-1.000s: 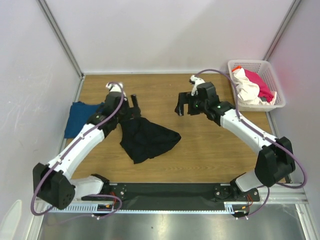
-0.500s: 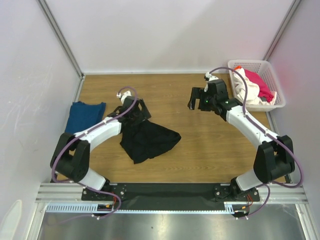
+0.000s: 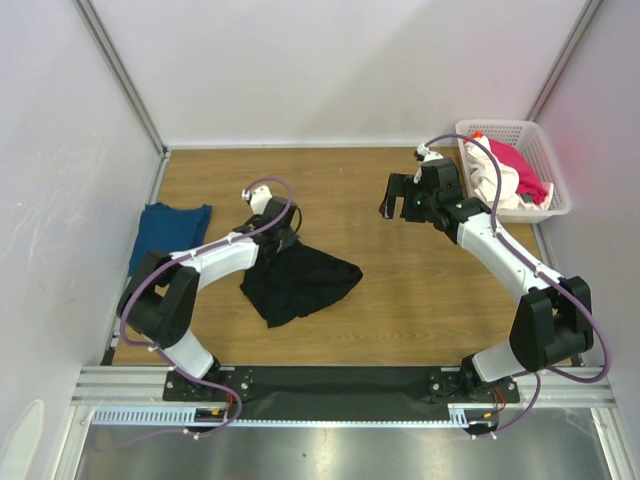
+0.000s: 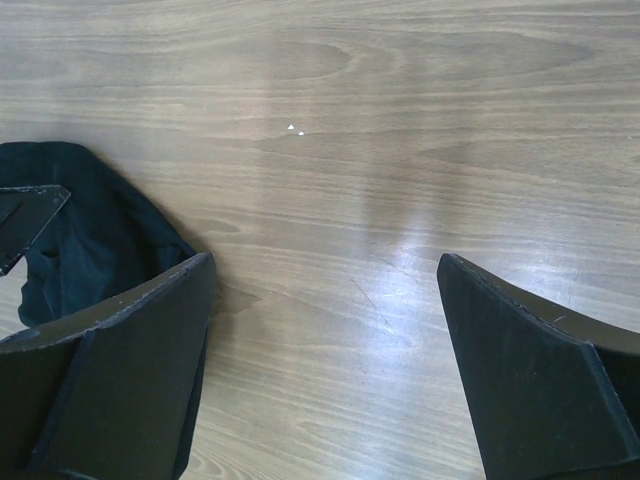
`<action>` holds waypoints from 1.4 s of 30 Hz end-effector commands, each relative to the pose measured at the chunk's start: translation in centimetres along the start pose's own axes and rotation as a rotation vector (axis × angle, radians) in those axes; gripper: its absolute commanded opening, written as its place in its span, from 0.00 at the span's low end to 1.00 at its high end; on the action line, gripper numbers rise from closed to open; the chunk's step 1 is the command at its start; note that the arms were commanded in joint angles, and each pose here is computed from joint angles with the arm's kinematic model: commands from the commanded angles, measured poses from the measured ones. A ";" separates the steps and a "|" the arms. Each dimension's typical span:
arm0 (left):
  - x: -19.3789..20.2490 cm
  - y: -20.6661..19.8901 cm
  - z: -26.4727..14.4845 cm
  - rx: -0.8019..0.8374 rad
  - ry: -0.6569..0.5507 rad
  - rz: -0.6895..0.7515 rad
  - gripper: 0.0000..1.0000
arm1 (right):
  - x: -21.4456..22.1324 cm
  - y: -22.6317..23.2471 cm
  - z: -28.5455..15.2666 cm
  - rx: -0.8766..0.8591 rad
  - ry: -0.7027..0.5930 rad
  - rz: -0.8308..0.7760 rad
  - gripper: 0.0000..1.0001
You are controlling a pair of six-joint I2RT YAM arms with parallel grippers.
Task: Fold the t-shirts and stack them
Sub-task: Flatten the tshirt out
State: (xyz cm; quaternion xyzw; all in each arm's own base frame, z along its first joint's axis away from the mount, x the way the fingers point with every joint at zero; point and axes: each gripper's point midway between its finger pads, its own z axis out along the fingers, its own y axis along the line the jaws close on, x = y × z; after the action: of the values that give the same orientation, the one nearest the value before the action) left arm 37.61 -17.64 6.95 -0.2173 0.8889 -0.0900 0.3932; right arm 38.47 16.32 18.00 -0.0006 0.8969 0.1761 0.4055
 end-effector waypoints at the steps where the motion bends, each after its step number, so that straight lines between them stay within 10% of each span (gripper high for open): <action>1: -3.2 -1.0 -0.6 0.019 -0.101 -0.015 0.00 | -1.2 0.4 -1.1 -0.020 -0.046 0.003 1.00; 12: -16.8 -10.9 -16.1 0.324 -0.502 0.285 0.00 | -3.4 -4.7 -3.4 0.055 -0.141 0.218 1.00; 27: 5.9 -27.7 -26.1 0.983 -0.284 0.859 0.00 | -4.5 -13.6 -11.2 0.298 -0.311 0.350 1.00; 29: 8.7 -27.9 -24.9 0.991 -0.187 0.941 0.20 | -4.4 -13.8 -11.6 0.306 -0.315 0.340 1.00; 30: 9.2 -27.8 -24.4 0.968 -0.155 0.929 0.72 | -4.5 -13.7 -11.8 0.304 -0.320 0.339 1.00; 32: 8.8 -26.9 -22.8 0.873 -0.145 0.905 1.00 | -4.3 -13.2 -11.6 0.277 -0.310 0.334 1.00; 42: -5.5 -7.9 -14.4 0.363 -0.152 0.240 0.98 | -4.2 -7.2 -8.6 0.106 -0.266 0.141 1.00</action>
State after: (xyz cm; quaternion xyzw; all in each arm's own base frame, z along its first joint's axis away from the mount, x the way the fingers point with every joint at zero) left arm 31.52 -30.47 21.07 0.1342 0.8489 -0.1901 0.4746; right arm 35.20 3.49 22.99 0.1699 0.8463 0.1502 0.4820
